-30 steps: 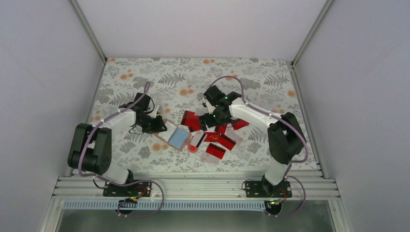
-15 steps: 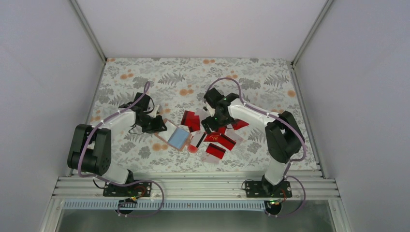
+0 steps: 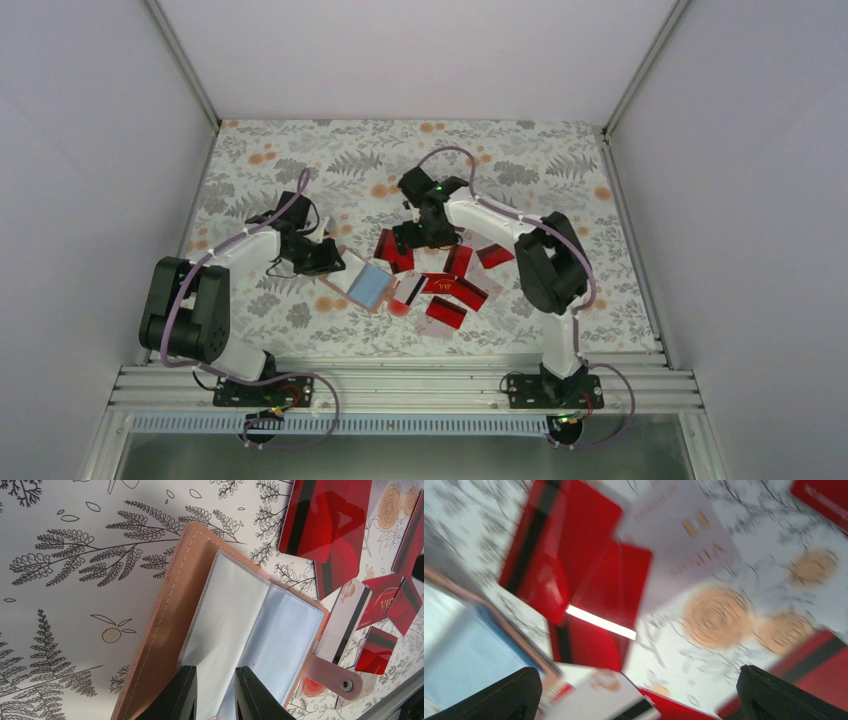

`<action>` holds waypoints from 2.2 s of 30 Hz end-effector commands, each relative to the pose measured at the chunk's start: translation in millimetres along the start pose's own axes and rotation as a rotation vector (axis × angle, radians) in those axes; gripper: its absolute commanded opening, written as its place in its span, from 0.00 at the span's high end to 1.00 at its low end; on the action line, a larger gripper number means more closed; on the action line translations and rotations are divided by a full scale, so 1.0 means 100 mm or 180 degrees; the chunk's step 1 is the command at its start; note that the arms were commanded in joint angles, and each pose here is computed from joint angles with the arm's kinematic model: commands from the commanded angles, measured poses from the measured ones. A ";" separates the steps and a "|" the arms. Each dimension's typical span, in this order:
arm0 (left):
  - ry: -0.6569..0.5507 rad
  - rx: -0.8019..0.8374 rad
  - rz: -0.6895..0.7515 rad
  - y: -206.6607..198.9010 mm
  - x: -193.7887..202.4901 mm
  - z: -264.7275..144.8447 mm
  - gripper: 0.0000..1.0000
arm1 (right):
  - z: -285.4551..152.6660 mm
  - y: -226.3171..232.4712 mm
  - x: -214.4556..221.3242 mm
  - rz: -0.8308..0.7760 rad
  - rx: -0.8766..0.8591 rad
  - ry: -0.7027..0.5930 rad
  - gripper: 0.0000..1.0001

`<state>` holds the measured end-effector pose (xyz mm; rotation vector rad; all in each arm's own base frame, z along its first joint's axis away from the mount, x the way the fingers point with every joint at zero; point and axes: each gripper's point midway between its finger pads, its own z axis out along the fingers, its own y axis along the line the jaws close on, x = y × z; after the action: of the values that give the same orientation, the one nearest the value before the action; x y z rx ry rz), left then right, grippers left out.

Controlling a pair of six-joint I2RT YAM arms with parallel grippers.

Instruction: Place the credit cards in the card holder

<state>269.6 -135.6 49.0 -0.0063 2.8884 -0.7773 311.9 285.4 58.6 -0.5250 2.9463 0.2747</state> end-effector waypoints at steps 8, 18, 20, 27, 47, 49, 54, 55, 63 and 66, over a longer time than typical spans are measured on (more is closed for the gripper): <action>-0.0064 0.0017 0.0079 -0.02 0.00 -0.01 0.79 | 0.11 0.29 -0.62 0.1272 0.0309 -0.0119 0.01; -0.0078 0.0069 0.0104 -0.05 0.00 -0.02 0.79 | 0.33 0.41 -0.80 0.1496 0.0321 -0.0122 0.01; -0.0083 0.0078 0.0112 -0.05 0.00 -0.02 0.79 | 0.34 0.43 -0.87 0.1480 0.0313 -0.0174 0.01; -0.0107 0.0097 0.0128 -0.07 0.00 -0.04 0.79 | 0.52 0.44 -0.86 0.1416 0.0465 -0.0122 0.06; -0.0180 0.0165 0.0192 -0.13 -0.02 -0.09 0.79 | 1.00 0.47 -0.45 0.1010 0.0877 0.0270 0.32; -0.0187 0.0167 0.0195 -0.13 -0.02 -0.10 0.79 | 1.09 0.49 -0.35 0.0909 0.0936 0.0346 0.32; -0.0182 0.0187 0.0215 -0.15 -0.02 -0.10 0.79 | 1.29 0.53 -0.17 0.0788 0.0977 0.0525 0.33; -0.0178 0.0192 0.0214 -0.15 -0.02 -0.10 0.79 | 1.31 0.52 -0.15 0.0785 0.0994 0.0543 0.33; -0.0164 0.0210 0.0222 -0.16 -0.01 -0.09 0.79 | 1.39 0.45 -0.08 0.0737 0.1080 0.0601 0.44; -0.0165 0.0206 0.0223 -0.15 -0.01 -0.09 0.79 | 1.38 0.43 -0.10 0.0703 0.1110 0.0570 0.44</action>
<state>269.0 -140.3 60.6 0.0279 2.8268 -0.8241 362.8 381.7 13.8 -0.0829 2.9676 -0.0054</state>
